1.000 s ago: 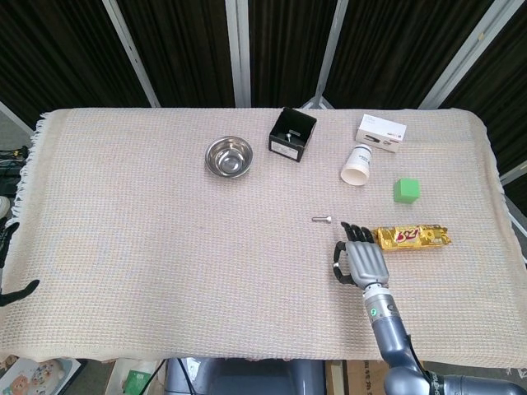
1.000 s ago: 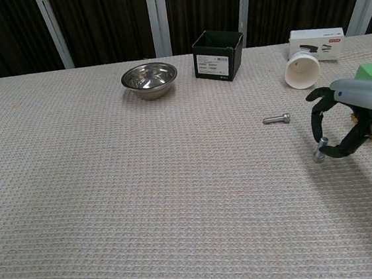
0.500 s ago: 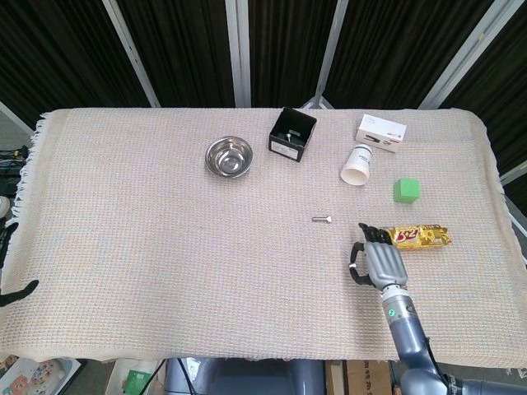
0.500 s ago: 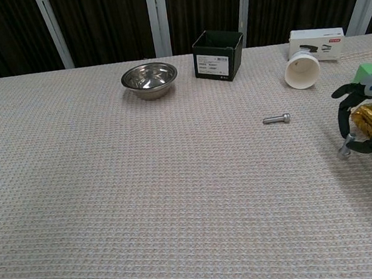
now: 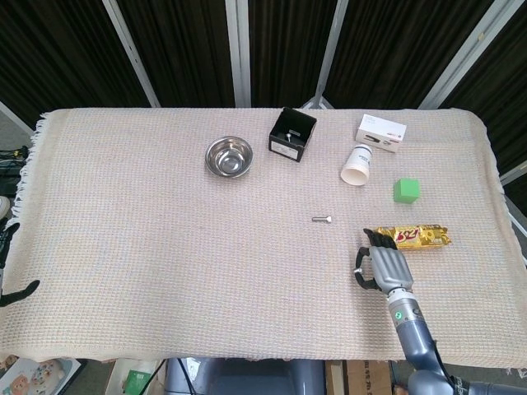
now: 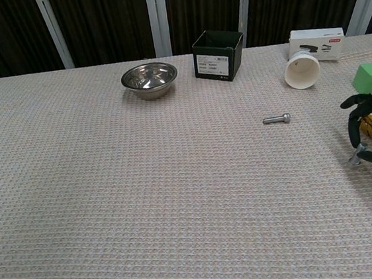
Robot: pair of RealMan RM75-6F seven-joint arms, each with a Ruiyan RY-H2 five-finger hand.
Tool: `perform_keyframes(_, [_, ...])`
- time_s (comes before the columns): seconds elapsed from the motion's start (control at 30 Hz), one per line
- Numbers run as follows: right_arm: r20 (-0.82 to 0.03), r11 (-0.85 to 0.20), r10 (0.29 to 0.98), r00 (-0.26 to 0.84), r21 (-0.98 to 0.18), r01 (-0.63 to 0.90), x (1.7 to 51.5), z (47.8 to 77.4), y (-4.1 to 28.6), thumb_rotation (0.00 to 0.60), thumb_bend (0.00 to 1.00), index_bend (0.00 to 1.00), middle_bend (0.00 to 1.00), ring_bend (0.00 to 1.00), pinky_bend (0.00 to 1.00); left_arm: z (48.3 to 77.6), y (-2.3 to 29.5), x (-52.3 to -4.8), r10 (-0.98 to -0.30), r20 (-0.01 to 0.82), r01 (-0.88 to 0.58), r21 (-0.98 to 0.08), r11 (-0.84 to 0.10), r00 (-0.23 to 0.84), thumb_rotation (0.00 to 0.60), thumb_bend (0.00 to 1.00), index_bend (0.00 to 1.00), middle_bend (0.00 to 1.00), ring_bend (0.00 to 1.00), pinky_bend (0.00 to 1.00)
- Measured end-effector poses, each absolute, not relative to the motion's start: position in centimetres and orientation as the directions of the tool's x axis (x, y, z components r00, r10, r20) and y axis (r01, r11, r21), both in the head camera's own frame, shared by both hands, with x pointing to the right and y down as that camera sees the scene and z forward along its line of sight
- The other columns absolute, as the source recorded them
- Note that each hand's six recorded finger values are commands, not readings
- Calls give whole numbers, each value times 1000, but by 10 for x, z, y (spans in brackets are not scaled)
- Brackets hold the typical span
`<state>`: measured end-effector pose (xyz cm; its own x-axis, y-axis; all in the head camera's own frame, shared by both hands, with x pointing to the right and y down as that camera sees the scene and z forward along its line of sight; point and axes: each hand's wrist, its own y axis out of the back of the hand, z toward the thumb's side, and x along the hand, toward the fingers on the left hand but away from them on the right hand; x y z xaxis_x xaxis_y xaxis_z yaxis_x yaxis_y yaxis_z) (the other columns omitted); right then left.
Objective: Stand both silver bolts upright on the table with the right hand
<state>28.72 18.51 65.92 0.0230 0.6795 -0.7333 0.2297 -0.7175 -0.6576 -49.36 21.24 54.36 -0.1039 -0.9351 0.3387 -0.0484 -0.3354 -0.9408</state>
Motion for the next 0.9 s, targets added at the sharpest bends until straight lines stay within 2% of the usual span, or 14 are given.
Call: perform_keyframes(0.9, [-755,-741,656,18,-639,206,292,662,188,600,369,592,69,8,0,544,213,-493,-935,338,-43,-941,-336,-104,600,11,102,19,0,0])
